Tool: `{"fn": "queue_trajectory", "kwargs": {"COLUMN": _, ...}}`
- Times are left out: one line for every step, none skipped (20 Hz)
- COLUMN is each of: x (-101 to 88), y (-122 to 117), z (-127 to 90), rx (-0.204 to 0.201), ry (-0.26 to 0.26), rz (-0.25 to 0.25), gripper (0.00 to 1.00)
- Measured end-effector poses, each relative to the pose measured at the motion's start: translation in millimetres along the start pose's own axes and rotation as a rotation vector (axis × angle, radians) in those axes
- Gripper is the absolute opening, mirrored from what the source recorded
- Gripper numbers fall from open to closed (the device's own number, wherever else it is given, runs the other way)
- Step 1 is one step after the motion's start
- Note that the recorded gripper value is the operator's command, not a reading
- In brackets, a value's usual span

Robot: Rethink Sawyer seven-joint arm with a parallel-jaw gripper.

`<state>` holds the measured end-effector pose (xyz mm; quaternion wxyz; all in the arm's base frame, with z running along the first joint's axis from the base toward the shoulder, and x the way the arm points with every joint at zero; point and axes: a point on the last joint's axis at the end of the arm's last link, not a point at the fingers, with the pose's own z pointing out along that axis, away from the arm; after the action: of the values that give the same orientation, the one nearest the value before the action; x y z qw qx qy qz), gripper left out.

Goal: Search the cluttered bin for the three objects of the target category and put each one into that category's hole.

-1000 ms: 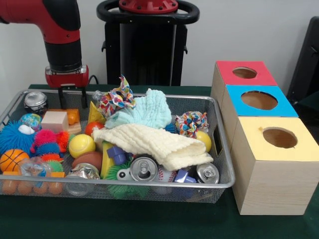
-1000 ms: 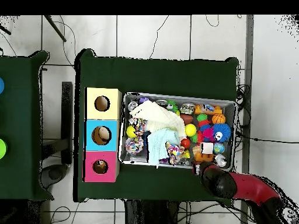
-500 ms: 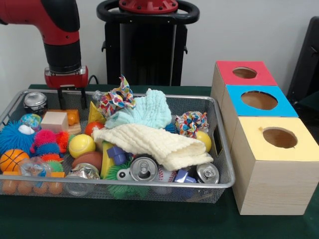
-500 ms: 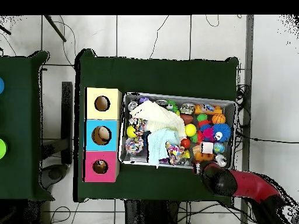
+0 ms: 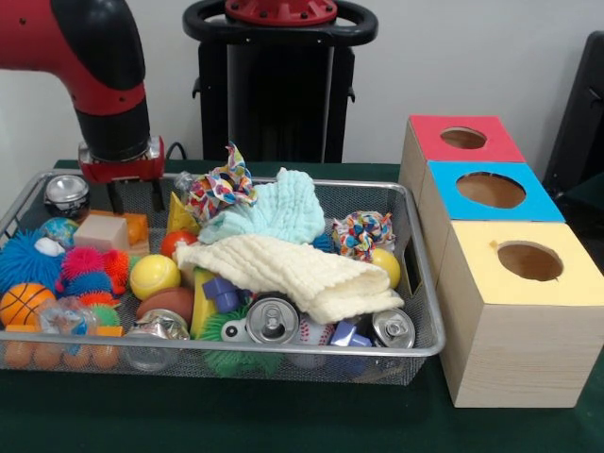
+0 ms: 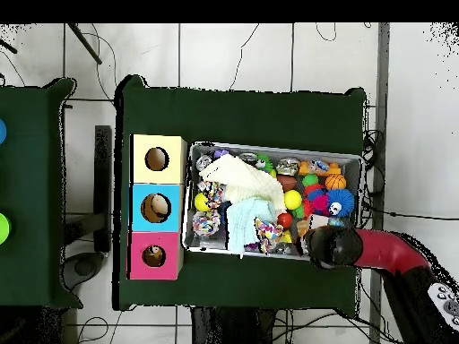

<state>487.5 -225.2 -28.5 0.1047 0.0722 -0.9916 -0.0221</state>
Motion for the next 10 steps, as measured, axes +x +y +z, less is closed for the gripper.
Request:
{"fn": "queue_trajectory", "kwargs": {"x": -2.8, "y": 0.1, "z": -0.1, "rx": -0.003, "ry": 0.015, "rz": -0.002, "gripper": 1.00}}
{"fn": "queue_trajectory", "kwargs": {"x": -6.3, "y": 0.2, "z": -0.1, "rx": -0.005, "ry": 0.033, "rz": -0.004, "gripper": 1.00}}
{"fn": "queue_trajectory", "kwargs": {"x": -10.7, "y": 0.4, "z": -0.4, "rx": -0.007, "ry": 0.053, "rz": -0.007, "gripper": 1.00}}
{"fn": "queue_trajectory", "kwargs": {"x": -19.9, "y": 2.5, "z": -0.5, "rx": -0.010, "ry": 0.088, "rz": -0.015, "gripper": 1.00}}
{"fn": "queue_trajectory", "kwargs": {"x": -22.3, "y": 3.2, "z": -0.7, "rx": -0.010, "ry": 0.096, "rz": -0.017, "gripper": 1.00}}
{"fn": "queue_trajectory", "kwargs": {"x": -23.9, "y": 3.7, "z": -0.8, "rx": -0.010, "ry": 0.100, "rz": -0.019, "gripper": 1.00}}
{"fn": "queue_trajectory", "kwargs": {"x": -30.0, "y": 5.4, "z": -1.4, "rx": -0.010, "ry": 0.115, "rz": -0.024, "gripper": 1.00}}
{"fn": "queue_trajectory", "kwargs": {"x": -32.0, "y": 5.9, "z": -1.5, "rx": -0.009, "ry": 0.119, "rz": -0.026, "gripper": 1.00}}
{"fn": "queue_trajectory", "kwargs": {"x": -34.5, "y": 6.9, "z": -1.5, "rx": -0.008, "ry": 0.125, "rz": -0.028, "gripper": 1.00}}
{"fn": "queue_trajectory", "kwargs": {"x": -36.9, "y": 8.1, "z": -1.8, "rx": -0.006, "ry": 0.129, "rz": -0.031, "gripper": 1.00}}
